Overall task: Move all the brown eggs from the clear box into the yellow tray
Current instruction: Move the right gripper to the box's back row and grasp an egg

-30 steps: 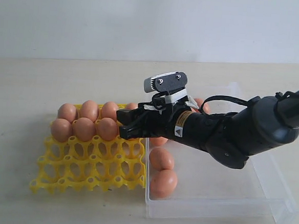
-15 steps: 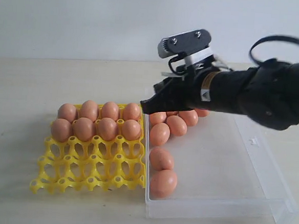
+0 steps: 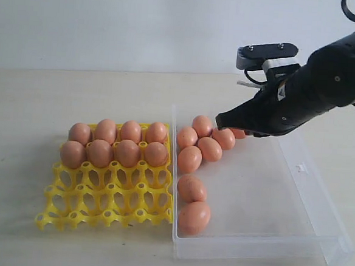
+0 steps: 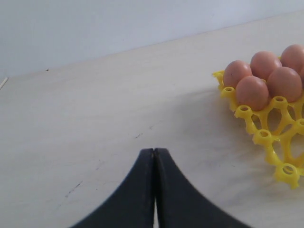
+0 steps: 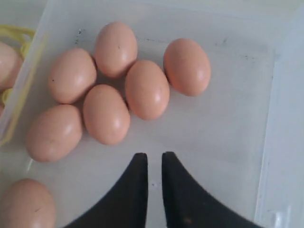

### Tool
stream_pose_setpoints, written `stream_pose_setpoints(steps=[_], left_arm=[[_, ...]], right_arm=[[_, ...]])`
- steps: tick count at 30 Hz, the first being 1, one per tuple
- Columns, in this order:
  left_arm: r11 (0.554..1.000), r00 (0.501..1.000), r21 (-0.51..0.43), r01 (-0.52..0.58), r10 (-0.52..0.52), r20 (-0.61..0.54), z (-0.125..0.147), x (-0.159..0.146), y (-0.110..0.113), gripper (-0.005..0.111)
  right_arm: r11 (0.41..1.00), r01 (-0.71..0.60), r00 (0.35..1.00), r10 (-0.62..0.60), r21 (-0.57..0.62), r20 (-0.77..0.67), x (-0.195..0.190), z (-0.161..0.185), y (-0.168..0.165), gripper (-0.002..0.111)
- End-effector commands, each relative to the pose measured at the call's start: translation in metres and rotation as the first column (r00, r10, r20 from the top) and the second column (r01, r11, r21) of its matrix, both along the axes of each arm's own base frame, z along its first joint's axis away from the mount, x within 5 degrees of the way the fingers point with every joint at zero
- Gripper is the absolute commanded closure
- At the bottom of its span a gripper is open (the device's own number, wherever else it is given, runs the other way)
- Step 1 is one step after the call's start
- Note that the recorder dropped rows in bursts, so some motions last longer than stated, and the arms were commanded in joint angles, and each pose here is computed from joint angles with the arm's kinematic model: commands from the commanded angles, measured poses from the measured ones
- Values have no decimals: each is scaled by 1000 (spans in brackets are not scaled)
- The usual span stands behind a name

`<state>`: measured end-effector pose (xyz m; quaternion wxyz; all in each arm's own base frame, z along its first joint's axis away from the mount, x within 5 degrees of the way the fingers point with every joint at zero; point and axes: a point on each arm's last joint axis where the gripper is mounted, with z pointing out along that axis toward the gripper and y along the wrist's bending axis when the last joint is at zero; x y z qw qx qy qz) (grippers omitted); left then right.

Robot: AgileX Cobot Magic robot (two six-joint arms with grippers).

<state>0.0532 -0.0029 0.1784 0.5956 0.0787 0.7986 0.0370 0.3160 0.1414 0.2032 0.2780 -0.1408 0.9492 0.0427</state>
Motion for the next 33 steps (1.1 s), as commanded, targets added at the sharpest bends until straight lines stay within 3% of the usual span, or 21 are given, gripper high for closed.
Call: stream_pose_setpoints(steps=[1, 6, 12, 18, 33], left_arm=[[1000, 1000, -2, 1, -1, 17, 2, 0, 0, 107], [1000, 1000, -2, 1, -1, 17, 2, 0, 0, 107], [1000, 1000, -2, 1, -1, 17, 2, 0, 0, 107], [1000, 1000, -2, 1, -1, 17, 2, 0, 0, 107], [1000, 1000, -2, 1, -1, 17, 2, 0, 0, 107]], right_arm=[[995, -58, 998, 60, -82, 30, 30, 7, 1, 73], [991, -36, 999, 32, -128, -31, 60, 6, 9, 60], [972, -66, 989, 34, -224, -143, 95, -20, 20, 60], [960, -80, 990, 45, -269, -133, 117, -37, 26, 60], [955, -95, 988, 57, -281, -141, 132, -75, 23, 60]])
